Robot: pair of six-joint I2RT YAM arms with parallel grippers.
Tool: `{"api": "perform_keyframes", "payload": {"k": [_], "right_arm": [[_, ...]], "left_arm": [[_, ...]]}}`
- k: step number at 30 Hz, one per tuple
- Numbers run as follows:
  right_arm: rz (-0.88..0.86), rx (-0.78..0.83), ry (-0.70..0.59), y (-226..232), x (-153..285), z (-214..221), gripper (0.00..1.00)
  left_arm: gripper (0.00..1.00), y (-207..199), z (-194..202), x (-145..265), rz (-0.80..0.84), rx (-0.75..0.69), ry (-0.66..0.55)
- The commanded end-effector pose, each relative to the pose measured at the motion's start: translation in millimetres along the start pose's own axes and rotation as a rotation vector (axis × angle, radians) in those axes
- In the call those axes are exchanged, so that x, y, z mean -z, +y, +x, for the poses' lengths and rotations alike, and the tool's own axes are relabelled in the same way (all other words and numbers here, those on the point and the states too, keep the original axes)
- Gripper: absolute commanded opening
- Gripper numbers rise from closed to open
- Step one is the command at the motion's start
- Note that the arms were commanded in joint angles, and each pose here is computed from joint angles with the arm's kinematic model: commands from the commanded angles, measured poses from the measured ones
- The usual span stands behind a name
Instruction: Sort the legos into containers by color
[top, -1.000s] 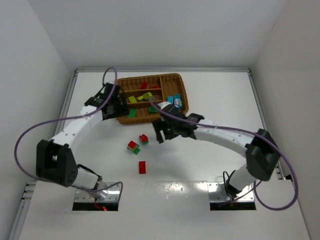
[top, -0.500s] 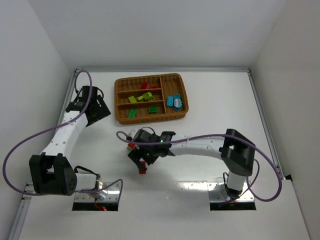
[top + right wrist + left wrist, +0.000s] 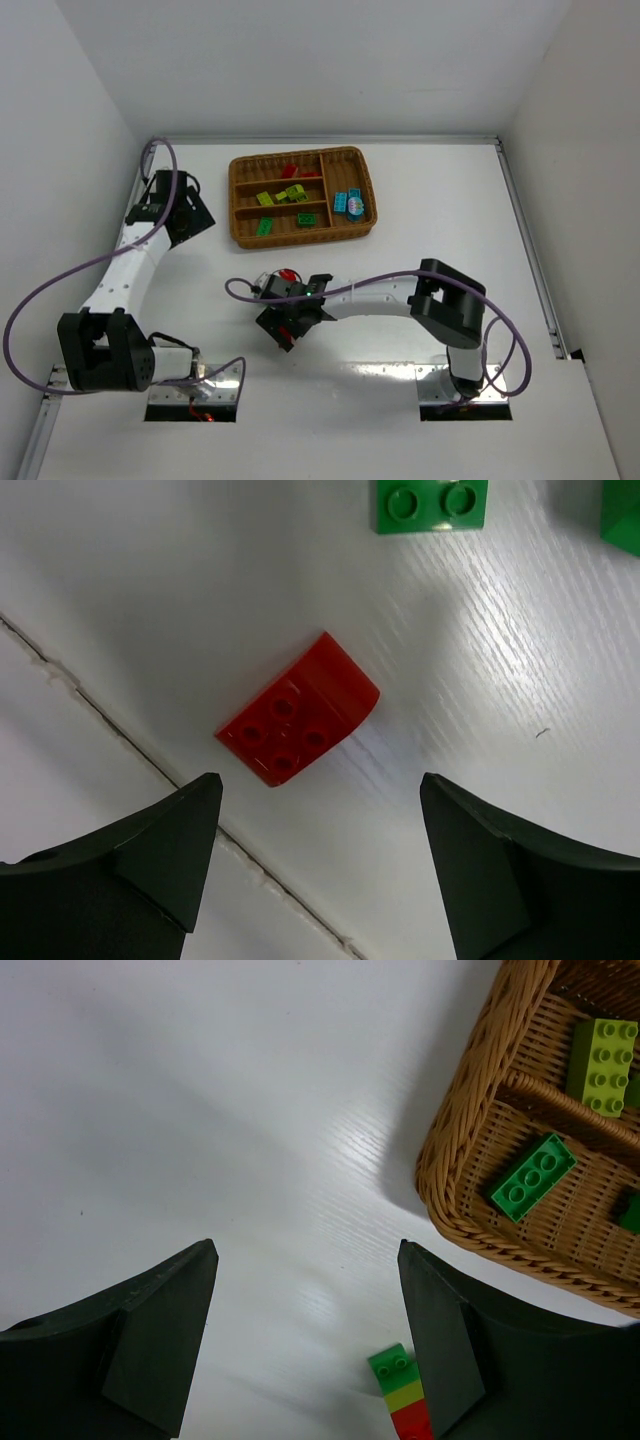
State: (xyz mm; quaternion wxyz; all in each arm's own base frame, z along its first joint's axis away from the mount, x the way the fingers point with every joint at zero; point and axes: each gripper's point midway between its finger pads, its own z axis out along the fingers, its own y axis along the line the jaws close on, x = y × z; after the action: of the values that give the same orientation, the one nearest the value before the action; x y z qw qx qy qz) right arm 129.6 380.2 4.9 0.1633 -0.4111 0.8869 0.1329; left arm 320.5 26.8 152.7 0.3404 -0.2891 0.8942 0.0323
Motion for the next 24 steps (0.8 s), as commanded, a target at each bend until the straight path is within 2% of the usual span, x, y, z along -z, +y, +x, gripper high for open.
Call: {"api": "perform_keyframes", "payload": {"k": [1, 11, 12, 22, 24], "right_arm": [[-0.014, 0.037, -0.077, 7, -4, -23, 0.81], [0.067, 0.063, -0.09, -2, -23, -30, 0.74], [0.116, 0.028, -0.088, -10, -22, -28, 0.72], [0.344, -0.17, 0.011, -95, 6, 30, 0.71], [0.382, -0.202, 0.024, -107, 11, 37, 0.78]], "left_arm": [[0.79, 4, -12, 4, 0.003, 0.018, -0.048], [0.78, 6, -14, 0, -0.003, 0.025, -0.049], [0.78, 9, -15, 0, -0.009, 0.023, -0.051], [0.78, 4, -12, 0, 0.018, 0.013, -0.036], [0.78, 4, -12, 0, 0.018, 0.013, -0.036]]}}
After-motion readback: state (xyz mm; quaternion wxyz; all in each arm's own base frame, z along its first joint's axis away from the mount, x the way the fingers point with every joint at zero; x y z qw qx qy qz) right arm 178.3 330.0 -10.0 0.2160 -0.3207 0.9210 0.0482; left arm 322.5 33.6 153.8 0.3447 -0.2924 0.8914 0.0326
